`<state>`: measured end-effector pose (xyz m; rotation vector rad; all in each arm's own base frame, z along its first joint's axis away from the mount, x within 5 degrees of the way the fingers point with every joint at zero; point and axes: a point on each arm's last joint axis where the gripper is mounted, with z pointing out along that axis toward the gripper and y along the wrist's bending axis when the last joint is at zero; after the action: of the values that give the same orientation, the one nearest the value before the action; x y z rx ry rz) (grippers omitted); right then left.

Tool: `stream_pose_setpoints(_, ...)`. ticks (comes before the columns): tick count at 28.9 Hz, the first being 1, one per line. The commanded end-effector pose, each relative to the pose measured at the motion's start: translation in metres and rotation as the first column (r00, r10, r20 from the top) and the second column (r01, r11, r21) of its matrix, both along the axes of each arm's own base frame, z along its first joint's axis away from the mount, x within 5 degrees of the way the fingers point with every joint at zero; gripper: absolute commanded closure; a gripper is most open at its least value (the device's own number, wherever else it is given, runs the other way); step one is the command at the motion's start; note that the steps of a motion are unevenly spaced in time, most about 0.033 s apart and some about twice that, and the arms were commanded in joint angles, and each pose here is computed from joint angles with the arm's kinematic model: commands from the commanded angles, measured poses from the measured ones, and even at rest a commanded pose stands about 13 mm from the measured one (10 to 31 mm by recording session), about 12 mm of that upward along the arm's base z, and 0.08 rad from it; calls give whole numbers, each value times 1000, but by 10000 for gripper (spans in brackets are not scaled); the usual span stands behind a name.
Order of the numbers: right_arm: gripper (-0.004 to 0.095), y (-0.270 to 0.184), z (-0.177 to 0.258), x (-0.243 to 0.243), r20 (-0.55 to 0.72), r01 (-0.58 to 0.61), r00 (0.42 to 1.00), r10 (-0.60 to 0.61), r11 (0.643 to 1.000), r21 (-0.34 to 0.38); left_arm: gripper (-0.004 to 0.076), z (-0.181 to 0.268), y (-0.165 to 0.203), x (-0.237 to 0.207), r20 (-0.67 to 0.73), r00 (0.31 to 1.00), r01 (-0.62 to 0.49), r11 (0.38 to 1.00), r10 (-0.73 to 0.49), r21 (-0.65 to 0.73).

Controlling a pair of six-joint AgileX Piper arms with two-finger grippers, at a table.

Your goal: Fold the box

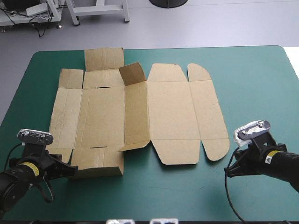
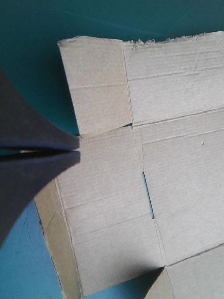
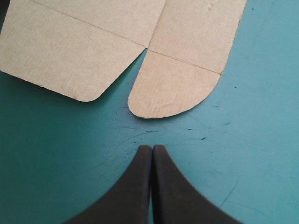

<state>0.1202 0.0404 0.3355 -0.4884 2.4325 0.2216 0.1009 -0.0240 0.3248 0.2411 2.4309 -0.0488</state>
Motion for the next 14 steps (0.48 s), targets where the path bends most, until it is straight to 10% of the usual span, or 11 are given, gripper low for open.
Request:
stream_pose_setpoints(1, 926, 1, 13, 2, 74, 6, 997, -9, 999, 31, 734, 11, -2, 3, 77, 997, 10, 1000, -7, -28)
stream_pose_setpoints(14, 926, 1, 14, 3, 87, 7, 996, -10, 999, 33, 734, 11, -5, 2, 66, 998, 18, 998, -13, -67)
